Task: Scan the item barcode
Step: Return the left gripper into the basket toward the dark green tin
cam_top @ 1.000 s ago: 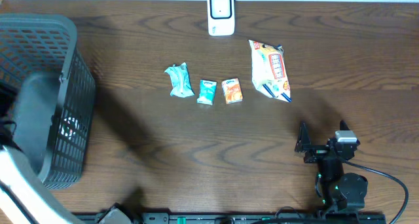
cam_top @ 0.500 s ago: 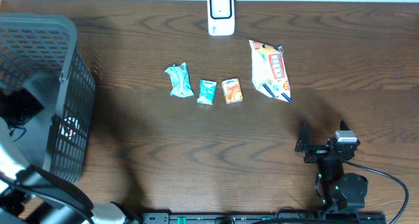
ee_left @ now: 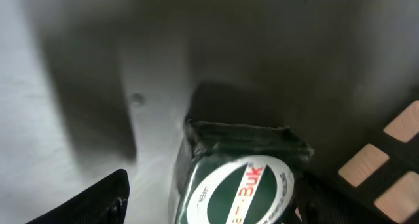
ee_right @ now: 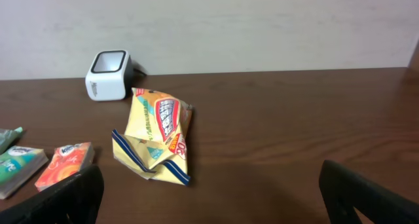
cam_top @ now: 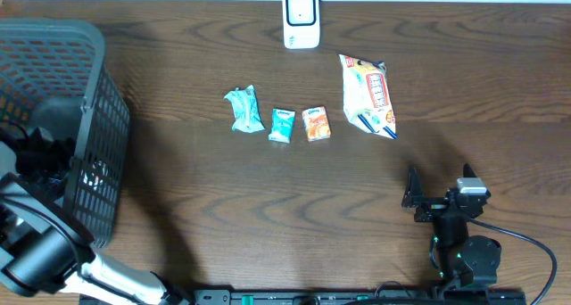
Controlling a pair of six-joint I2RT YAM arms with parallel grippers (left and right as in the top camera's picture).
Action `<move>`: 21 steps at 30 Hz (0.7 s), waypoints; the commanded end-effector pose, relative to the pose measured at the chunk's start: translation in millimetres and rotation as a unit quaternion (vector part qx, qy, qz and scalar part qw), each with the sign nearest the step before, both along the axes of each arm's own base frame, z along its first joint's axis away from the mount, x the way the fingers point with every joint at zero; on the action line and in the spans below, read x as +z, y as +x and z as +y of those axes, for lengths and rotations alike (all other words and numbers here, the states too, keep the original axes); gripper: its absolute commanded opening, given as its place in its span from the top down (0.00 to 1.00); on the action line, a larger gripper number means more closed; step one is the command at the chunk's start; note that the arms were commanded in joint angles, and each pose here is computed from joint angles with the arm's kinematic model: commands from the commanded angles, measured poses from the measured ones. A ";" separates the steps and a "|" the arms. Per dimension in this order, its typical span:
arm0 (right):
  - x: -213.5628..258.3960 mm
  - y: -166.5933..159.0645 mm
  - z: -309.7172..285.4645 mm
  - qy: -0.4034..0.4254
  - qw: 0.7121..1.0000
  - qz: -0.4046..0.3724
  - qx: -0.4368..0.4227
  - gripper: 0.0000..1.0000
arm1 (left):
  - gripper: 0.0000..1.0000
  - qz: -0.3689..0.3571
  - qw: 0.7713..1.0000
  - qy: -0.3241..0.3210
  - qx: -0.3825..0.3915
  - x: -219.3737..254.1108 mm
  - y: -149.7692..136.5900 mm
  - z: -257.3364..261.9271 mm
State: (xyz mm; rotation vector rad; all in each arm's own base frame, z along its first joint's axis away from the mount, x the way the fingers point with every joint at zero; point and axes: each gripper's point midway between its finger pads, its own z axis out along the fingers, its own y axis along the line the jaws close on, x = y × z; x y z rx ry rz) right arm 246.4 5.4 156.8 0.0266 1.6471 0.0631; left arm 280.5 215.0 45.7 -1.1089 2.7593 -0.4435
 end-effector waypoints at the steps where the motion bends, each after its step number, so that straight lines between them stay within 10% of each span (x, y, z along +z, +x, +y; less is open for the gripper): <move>1: -0.9 -0.2 -1.9 0.001 1.000 0.001 -0.004 0.01 | 0.21 -0.013 0.999 -0.029 -0.007 -5.6 6.6 -5.0; 7: -0.9 -0.2 -1.9 0.001 1.000 0.001 -0.004 0.01 | 0.23 0.002 0.999 -0.043 -0.010 -21.2 1.2 -10.1; 21: -0.9 -0.2 -1.9 0.001 1.000 0.001 -0.004 0.01 | 0.80 0.028 0.999 -0.026 -0.010 -33.5 -4.6 -1.8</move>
